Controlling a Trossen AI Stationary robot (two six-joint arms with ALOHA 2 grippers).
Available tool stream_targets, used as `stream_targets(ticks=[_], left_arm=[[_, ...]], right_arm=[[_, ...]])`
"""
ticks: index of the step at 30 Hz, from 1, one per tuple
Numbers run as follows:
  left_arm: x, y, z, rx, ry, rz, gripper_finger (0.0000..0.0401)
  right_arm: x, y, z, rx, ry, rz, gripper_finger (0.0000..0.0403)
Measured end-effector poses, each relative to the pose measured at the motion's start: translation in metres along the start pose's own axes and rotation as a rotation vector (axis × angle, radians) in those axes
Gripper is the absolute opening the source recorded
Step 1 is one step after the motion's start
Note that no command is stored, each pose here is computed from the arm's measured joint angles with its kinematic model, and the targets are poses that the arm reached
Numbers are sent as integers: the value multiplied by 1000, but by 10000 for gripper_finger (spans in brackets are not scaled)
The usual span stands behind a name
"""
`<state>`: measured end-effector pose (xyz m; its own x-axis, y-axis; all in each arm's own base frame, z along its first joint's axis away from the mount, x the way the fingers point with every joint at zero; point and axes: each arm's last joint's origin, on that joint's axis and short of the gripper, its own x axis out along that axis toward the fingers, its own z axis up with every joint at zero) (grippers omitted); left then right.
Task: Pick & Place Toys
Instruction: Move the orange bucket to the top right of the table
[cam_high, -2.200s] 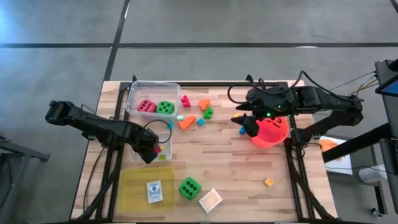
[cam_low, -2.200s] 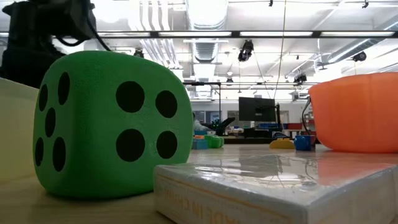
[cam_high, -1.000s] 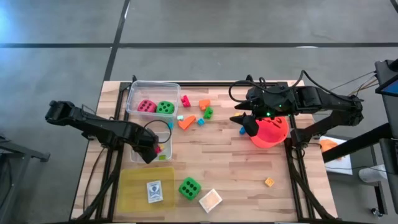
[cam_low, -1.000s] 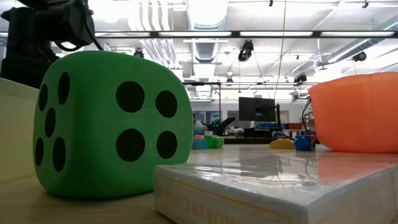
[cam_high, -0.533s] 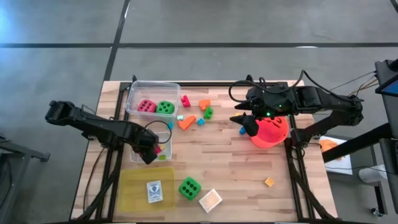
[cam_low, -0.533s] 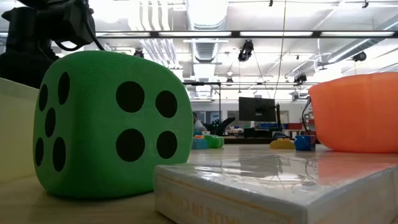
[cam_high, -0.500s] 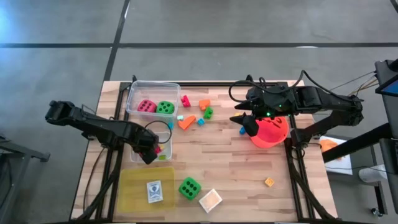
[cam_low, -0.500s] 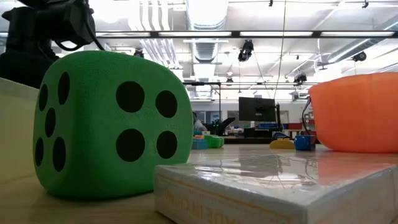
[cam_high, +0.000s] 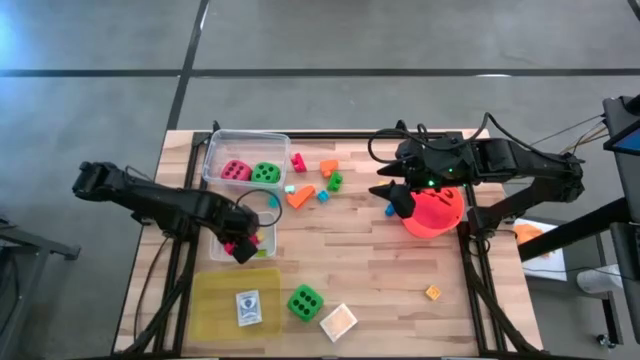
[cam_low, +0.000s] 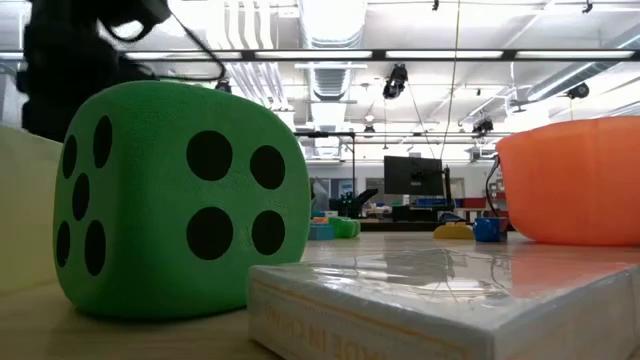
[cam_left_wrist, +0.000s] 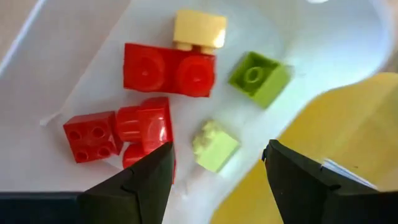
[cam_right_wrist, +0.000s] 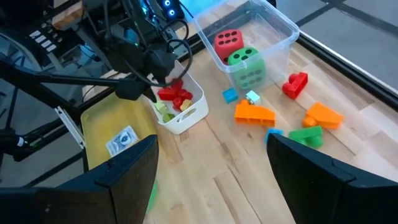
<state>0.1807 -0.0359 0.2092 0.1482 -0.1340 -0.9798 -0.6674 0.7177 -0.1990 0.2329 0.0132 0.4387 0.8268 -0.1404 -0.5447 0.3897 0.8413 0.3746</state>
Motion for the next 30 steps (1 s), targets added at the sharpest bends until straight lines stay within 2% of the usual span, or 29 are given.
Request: stream_targets(ticks=[10,17,22,26,30], left_arm=[[-43,-19,9,-42,-56,-80,239],[-70,-30,15,-32,-159,-136,239],[-78,-30,16,16,-212,-134,239],[-77,-27,14,17,-211,-122,239],[-78,-23,10,16,-210,-129,239]], right_arm=[[19,-3,0,44,42,-52,292],[52,-34,0,75,239,-180,292],[77,-51,-5,-103,421,-199,292],[94,-60,-15,-285,589,-215,292],[108,-64,-23,-415,713,-204,292]])
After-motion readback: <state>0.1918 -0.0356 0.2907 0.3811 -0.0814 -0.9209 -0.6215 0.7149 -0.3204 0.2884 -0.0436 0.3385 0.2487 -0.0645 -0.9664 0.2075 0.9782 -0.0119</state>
